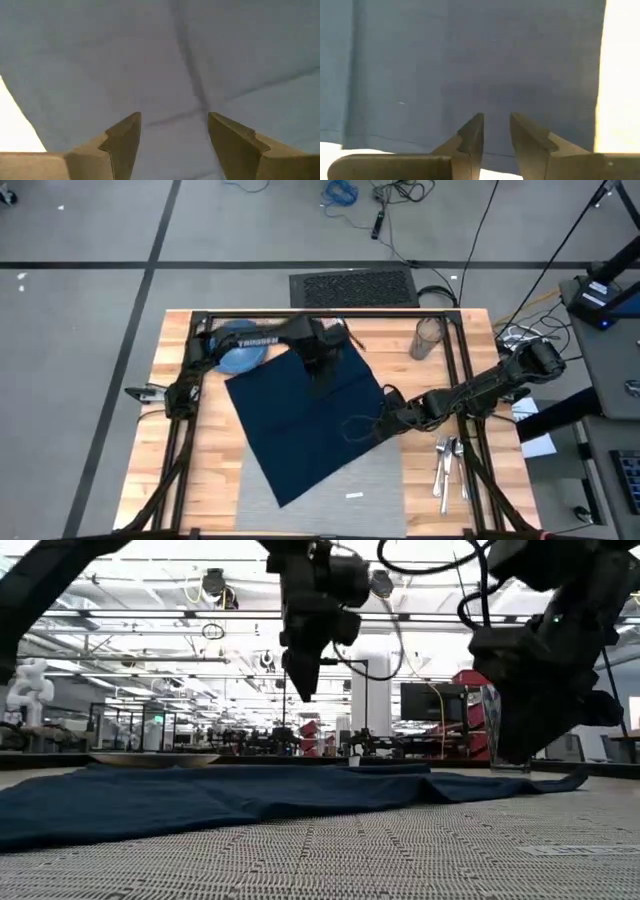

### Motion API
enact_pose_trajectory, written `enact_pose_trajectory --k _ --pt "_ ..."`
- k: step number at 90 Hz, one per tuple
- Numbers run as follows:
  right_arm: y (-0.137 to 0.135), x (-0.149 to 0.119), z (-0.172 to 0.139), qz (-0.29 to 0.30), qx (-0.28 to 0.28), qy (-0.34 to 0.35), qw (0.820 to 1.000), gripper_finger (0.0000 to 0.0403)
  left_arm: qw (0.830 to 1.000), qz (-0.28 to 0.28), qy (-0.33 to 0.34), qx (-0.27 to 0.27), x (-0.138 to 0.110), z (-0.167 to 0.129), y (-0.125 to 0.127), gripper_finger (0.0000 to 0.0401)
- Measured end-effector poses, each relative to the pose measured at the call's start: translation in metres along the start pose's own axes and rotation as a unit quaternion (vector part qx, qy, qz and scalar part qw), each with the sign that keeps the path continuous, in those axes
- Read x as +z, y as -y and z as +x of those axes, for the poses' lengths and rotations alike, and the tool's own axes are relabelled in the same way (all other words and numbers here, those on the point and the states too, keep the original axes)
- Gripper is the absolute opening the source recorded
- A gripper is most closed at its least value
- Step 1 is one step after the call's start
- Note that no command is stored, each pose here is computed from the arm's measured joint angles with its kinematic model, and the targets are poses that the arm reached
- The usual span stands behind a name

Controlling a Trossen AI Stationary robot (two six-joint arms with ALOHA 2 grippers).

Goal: Set table place
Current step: Fold the dark blue napkin

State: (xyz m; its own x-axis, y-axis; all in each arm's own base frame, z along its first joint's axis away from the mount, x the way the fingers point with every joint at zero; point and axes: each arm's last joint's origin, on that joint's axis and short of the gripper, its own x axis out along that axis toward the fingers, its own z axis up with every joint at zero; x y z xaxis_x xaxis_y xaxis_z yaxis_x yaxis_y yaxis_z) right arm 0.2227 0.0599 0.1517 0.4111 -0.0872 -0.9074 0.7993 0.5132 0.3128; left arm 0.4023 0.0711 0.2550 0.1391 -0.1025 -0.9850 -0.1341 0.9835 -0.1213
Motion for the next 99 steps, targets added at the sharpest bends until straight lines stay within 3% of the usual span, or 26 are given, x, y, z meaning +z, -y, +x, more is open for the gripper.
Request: enact_pose_trajectory --k 17,39,53,68,85,99 --pt "0.002 -0.001 0.006 -0.026 -0.012 -0.029 0.999 0.0082 0.998 0.021 -0.010 0.058 -0.013 0.015 0.042 0.0214" --pt "-0.003 -0.007 0.025 -0.047 -0.007 -0.060 0.997 0.0082 0.995 -0.027 -0.005 0.099 -0.038 0.013 0.051 0.0214" --pt "-0.016 -0.007 0.024 -0.056 0.069 -0.074 0.993 0.0082 0.993 -0.056 0.008 0.107 -0.057 0.001 0.049 0.0214" --pt "-0.035 -0.009 0.012 -0.101 0.190 -0.100 0.972 0.0082 0.991 -0.067 0.006 0.119 -0.079 -0.004 0.044 0.0214" --pt "-0.032 -0.015 0.006 -0.080 0.161 -0.071 0.981 0.0082 0.984 -0.102 -0.031 0.143 -0.112 0.021 0.018 0.0214" --pt "-0.028 -0.016 0.002 -0.060 0.128 -0.026 0.990 0.0082 0.973 -0.180 -0.083 0.120 -0.143 0.048 -0.010 0.0214"
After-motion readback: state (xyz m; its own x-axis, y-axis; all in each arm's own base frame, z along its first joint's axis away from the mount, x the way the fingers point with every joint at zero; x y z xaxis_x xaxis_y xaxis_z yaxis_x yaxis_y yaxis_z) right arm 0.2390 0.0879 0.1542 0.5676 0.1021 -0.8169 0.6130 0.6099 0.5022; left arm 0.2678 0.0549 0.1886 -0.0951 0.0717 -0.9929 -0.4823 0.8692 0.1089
